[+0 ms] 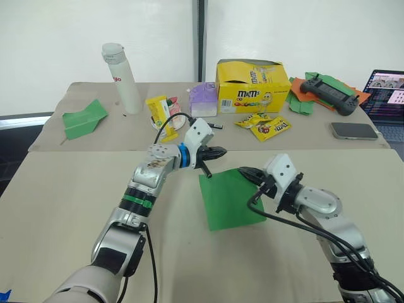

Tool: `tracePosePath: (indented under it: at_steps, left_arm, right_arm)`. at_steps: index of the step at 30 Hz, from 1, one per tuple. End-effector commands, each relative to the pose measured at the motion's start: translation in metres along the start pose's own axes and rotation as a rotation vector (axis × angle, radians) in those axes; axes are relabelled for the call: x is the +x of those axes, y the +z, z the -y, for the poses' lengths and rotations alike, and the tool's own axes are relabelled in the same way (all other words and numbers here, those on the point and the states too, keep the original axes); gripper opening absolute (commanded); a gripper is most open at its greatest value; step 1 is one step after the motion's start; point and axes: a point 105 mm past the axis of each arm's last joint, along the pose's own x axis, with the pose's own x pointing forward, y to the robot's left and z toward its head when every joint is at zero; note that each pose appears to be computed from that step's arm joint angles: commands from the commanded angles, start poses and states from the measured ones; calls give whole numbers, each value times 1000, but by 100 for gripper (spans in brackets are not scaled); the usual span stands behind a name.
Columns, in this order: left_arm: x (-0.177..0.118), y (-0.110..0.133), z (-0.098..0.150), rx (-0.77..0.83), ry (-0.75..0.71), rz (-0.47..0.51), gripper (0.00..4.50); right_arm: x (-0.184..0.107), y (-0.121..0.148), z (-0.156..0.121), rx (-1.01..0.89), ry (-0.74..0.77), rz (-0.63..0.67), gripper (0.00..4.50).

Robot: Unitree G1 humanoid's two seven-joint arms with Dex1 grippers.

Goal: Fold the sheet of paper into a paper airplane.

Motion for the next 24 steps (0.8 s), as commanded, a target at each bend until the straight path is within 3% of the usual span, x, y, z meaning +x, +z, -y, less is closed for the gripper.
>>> tracePosePath:
  at_steps: [1,6,16,24]
  left_arm:
    - [2,18,2,49,-9,43,0]
    - [9,13,12,41,-47,21,0]
    - [11,5,25,19,-112,-33,0]
    - [0,-25,63,-22,-295,-204,0]
  right_arm:
    - [-2,6,-9,-122,32,33,5]
    - [-8,-6,-50,-369,221,22,5]
    - [-12,-26,-72,-266,331,-32,5]
    - [-10,-31,-75,-246,351,-56,5]
